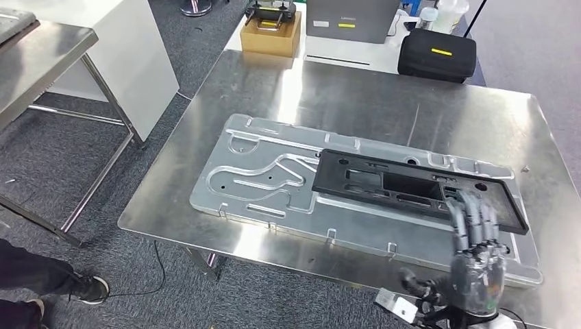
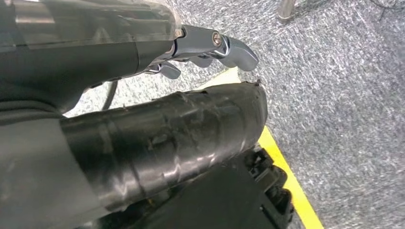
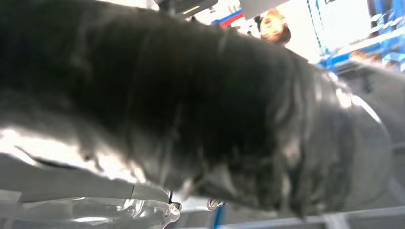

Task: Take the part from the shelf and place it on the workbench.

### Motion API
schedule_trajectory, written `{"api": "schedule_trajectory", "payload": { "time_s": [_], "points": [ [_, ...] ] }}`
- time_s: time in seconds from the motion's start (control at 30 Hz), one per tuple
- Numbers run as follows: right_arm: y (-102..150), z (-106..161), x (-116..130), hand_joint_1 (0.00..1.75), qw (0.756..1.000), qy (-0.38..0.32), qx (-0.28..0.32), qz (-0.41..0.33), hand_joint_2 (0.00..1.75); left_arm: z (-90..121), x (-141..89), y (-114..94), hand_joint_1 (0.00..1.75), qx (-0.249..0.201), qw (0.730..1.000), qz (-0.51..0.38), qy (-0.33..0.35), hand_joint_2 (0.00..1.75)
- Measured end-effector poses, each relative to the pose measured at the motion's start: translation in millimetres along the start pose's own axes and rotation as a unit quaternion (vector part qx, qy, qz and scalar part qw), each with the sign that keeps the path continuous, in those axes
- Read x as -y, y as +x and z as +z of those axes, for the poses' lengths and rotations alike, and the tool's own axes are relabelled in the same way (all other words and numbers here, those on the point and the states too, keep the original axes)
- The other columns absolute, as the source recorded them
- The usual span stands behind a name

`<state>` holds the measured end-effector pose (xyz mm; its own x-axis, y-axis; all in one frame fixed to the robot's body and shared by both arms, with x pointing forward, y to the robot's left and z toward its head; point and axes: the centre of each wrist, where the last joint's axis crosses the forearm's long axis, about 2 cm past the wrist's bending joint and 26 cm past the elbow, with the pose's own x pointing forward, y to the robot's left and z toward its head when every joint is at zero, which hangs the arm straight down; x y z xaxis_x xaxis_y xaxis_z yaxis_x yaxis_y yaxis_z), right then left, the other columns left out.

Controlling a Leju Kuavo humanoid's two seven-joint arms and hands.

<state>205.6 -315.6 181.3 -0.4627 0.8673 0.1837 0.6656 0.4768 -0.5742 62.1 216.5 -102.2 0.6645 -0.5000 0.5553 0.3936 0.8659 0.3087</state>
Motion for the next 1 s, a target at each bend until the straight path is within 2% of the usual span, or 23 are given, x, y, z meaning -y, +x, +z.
{"api": "schedule_trajectory", "payload": {
  "time_s": [0.2, 0.3, 1.0],
  "points": [
    [18, 7, -1, 0.00, 0.988, -0.076, -0.070, -0.117, 0.00, 1, 1, -1, 0.00, -0.005, 1.000, 0.001, 0.010, 0.00],
    [25, 8, -1, 0.00, 0.980, -0.102, -0.089, -0.146, 0.00, 1, 1, -1, 0.00, -0.007, 1.000, 0.002, 0.013, 0.00],
    [36, 43, 10, 0.00, 0.959, -0.141, -0.171, -0.177, 0.00, 3, 3, -2, 0.00, -0.016, 1.000, 0.009, 0.025, 0.00]
  ]
}}
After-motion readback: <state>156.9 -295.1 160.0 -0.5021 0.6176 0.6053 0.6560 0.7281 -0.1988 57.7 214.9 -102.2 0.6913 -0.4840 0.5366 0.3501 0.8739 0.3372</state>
